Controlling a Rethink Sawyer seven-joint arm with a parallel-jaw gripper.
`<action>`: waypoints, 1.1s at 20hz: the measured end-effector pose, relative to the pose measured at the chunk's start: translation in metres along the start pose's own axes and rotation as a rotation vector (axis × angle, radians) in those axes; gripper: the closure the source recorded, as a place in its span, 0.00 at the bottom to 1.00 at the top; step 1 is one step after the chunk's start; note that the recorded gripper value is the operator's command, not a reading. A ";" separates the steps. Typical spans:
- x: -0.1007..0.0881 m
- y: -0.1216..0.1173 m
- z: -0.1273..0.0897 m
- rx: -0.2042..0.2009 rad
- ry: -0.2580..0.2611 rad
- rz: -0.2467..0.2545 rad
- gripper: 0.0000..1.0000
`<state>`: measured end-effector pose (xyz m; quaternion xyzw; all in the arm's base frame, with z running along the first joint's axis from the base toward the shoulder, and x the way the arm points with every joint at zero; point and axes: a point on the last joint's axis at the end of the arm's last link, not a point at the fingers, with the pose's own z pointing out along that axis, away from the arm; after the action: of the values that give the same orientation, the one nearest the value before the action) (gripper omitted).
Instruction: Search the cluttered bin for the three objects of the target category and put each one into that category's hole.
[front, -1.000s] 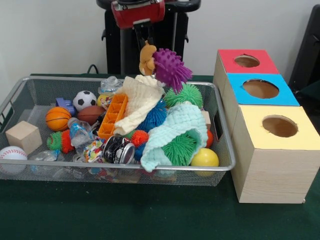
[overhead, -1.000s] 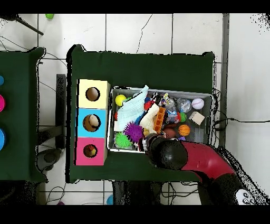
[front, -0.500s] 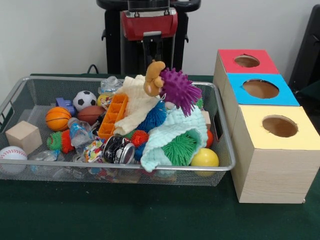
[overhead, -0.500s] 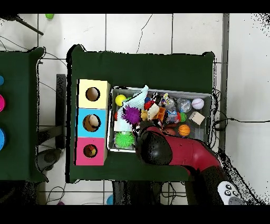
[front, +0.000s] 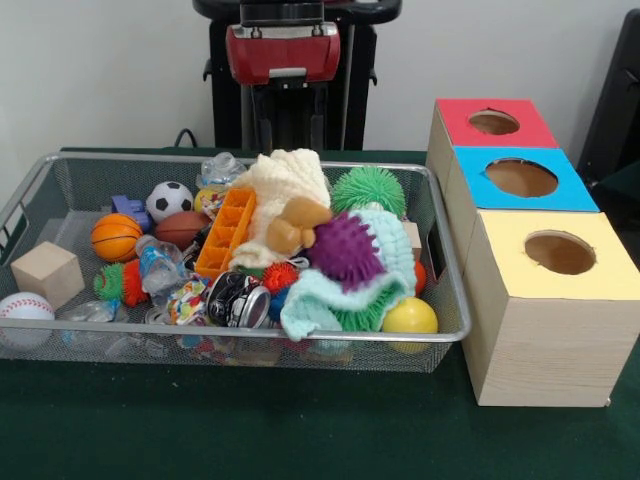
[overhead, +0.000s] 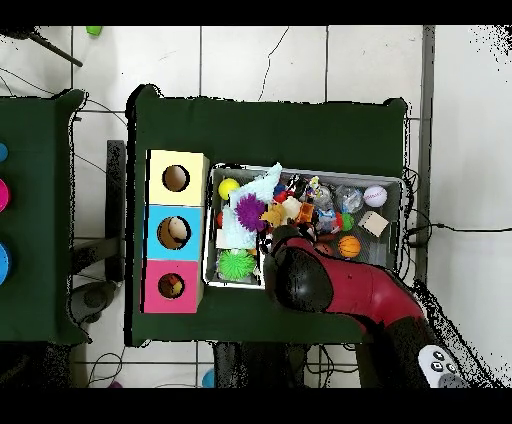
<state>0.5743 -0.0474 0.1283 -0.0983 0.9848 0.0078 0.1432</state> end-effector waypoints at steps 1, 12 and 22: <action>0.001 -0.001 0.001 -0.001 0.003 0.005 0.00; 0.002 -0.010 0.002 -0.001 0.014 0.076 0.00; 0.004 -0.011 0.017 0.007 -0.028 0.090 0.00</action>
<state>0.5772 -0.0584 0.1105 -0.0535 0.9861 0.0119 0.1568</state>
